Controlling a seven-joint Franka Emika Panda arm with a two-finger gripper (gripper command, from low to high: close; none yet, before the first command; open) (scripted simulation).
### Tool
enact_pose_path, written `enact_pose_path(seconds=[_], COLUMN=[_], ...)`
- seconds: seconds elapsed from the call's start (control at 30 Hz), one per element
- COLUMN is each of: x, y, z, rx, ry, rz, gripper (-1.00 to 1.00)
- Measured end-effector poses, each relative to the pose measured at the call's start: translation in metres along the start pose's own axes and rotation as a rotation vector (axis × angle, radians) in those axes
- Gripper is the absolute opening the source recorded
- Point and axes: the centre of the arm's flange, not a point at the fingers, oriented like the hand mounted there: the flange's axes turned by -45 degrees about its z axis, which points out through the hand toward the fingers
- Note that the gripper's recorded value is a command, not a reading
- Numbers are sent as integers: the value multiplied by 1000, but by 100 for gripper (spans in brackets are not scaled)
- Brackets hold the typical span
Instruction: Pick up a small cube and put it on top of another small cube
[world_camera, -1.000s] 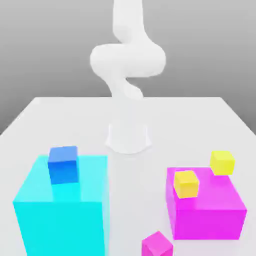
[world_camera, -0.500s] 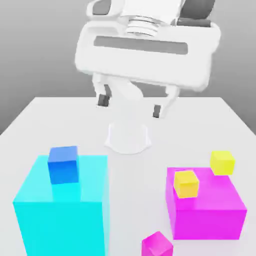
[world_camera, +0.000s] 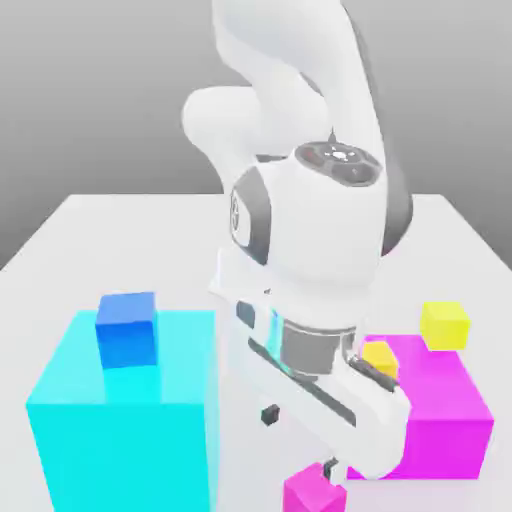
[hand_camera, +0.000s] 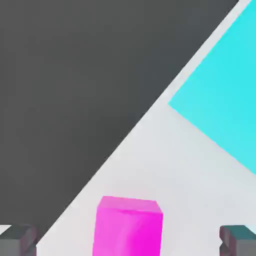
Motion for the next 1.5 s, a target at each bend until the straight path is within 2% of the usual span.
enact_pose_path(seconds=[0.13, 0.17, 0.4, 0.57, 0.9, 1.2, 1.37, 1.4, 1.5], x=[-4, -5, -5, -5, -60, -117, -125, -126, -126], y=[-1, 0, 0, 0, 12, 39, 43, 43, 43], z=[52, 63, 64, 8, -71, -140, -97, -88, -88], rx=[1, 0, 2, -3, -66, -10, 3, 4, 4], ry=[-18, -18, -18, -16, 21, -13, -17, -18, -18], rz=[21, 20, 21, 12, -274, -532, -568, -569, -569], gripper=[0, -100, -100, -100, -100, -100, -100, 100, 100])
